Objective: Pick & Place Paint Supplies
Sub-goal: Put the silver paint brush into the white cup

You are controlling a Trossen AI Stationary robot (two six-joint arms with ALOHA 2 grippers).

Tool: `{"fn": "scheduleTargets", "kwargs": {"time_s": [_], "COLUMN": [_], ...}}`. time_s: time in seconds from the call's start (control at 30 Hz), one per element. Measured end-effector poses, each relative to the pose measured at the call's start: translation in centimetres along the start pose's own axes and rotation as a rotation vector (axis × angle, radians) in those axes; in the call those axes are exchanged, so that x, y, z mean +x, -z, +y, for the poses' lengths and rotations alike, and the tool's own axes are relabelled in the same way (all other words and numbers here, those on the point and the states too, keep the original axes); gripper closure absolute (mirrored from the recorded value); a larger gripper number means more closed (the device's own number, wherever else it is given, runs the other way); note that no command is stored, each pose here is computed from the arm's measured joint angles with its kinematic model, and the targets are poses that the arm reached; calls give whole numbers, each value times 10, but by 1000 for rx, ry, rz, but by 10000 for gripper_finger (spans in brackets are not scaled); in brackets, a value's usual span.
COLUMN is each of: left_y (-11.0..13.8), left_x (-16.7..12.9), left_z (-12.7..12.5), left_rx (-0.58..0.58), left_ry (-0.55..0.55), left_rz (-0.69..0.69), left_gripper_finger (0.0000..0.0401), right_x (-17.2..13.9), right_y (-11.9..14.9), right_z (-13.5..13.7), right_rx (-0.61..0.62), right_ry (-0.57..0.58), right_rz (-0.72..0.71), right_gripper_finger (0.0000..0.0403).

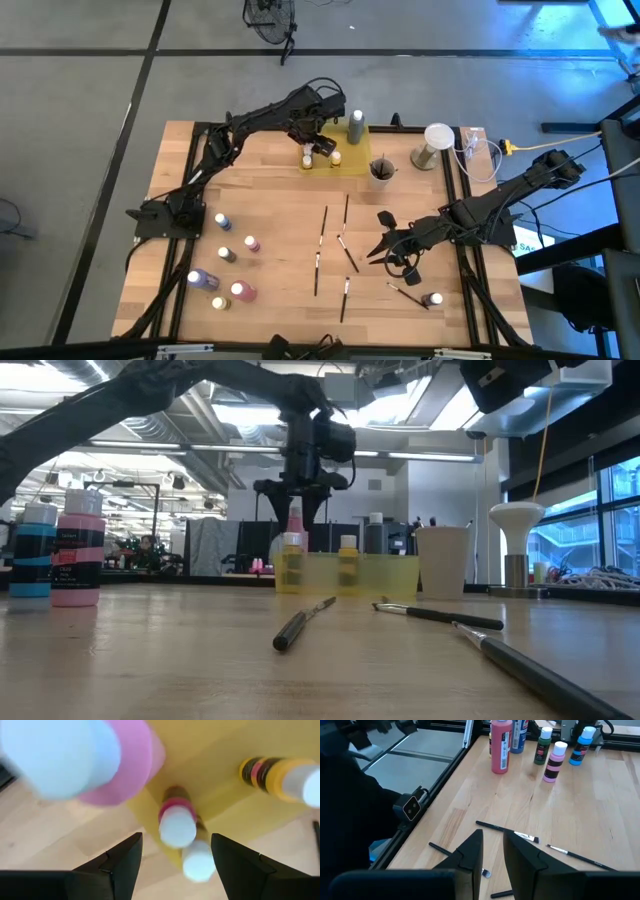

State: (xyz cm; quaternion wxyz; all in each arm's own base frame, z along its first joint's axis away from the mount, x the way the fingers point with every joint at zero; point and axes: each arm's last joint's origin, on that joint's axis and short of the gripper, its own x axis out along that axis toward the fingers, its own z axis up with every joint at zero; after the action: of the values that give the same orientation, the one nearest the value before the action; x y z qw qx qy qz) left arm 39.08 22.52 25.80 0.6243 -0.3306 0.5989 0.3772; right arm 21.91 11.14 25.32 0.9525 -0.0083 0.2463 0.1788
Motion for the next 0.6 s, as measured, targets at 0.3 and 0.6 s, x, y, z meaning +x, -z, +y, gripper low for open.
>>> {"fn": "scheduleTargets", "kwargs": {"time_s": [0.3, 0.6], "left_y": [17, 83], "left_x": [-43, -117], "left_z": [8, -20], "left_rx": [21, 179], "left_ry": [31, 86], "left_rz": [-63, -249], "left_gripper_finger": [168, 170], "right_x": [0, 0], "right_y": [0, 2], "right_z": [0, 0], "right_rx": [0, 21], "right_ry": [0, 2], "right_rz": [5, 22], "right_gripper_finger": [325, 324]}}
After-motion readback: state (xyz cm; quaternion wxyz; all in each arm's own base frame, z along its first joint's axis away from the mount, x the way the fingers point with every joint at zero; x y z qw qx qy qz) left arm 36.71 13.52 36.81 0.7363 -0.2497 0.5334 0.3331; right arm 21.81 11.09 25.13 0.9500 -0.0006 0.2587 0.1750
